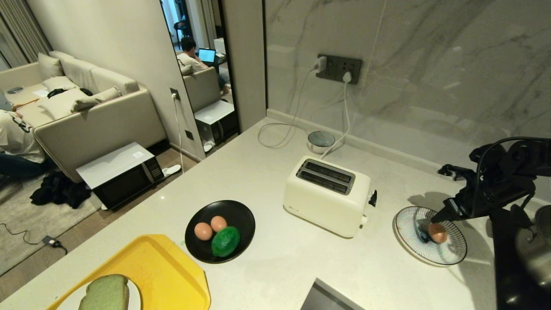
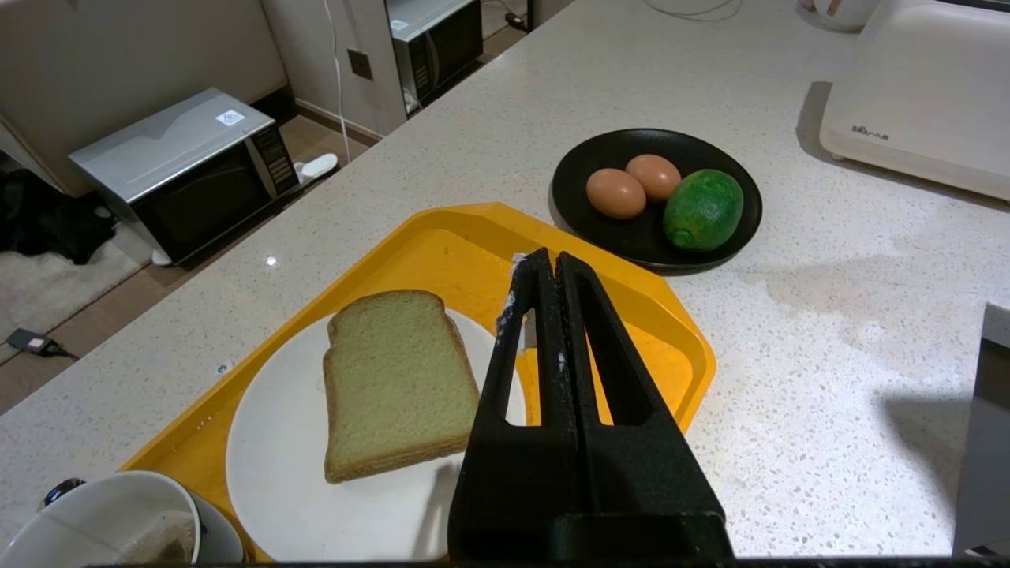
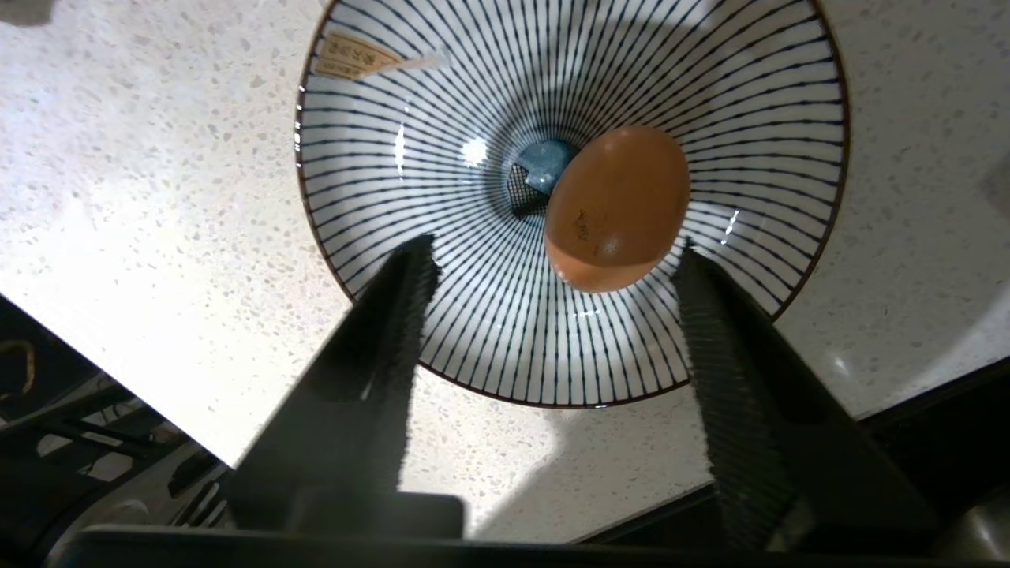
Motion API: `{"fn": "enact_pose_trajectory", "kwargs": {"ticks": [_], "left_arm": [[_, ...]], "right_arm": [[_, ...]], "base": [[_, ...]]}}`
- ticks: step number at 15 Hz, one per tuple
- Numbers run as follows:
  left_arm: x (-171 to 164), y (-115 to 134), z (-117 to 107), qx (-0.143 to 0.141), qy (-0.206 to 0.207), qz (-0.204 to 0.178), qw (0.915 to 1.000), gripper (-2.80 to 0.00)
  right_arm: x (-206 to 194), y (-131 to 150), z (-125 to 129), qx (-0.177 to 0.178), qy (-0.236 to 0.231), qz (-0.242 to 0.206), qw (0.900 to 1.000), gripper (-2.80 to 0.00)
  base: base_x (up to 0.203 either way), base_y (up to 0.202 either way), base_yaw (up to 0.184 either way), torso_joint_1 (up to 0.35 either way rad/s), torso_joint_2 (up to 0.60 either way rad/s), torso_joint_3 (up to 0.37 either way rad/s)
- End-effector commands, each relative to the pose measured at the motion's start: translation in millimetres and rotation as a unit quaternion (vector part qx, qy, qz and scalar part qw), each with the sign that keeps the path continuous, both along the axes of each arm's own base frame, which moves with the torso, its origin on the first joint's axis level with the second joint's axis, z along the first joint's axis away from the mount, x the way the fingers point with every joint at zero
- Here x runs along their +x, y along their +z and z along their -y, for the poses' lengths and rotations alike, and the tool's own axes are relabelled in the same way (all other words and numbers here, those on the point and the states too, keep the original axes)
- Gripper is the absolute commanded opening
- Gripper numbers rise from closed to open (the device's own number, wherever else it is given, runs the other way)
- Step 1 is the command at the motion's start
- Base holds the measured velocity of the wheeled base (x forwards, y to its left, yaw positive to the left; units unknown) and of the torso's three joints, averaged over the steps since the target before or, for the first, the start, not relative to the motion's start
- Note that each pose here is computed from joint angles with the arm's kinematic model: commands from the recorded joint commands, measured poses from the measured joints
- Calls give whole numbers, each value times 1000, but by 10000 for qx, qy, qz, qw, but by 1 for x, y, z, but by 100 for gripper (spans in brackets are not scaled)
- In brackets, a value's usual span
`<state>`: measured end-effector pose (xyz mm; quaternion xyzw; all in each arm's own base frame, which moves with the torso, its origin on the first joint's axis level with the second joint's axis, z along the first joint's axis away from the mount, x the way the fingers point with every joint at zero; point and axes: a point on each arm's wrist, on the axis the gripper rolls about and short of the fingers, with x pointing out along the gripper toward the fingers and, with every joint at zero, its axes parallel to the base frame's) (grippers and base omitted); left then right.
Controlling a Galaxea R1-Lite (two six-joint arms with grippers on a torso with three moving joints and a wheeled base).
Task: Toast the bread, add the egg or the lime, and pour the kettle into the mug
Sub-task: Pick up the egg
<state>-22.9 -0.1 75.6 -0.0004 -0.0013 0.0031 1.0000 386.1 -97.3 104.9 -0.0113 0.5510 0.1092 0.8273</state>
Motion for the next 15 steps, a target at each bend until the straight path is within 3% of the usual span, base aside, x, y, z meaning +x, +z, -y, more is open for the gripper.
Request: {"fn": "enact_pose_trajectory", "kwargs": {"ticks": [1, 5, 15], "left_arm": [[0, 0, 0, -3, 7, 3, 10000, -280], [0, 0, 0, 4, 8, 3, 10000, -280], [0, 0, 0, 4, 8, 3, 10000, -280]], "right_arm": [[6, -17, 0, -163, -36, -250, 9995, 0], [9, -26, 2, -386, -108, -521, 9978, 0], [18, -37, 1, -325, -109, -662, 9972, 0]], "base": [[0, 0, 0, 0, 0, 0], [0, 0, 0, 0, 0, 0], [0, 0, 0, 0, 0, 0]]}}
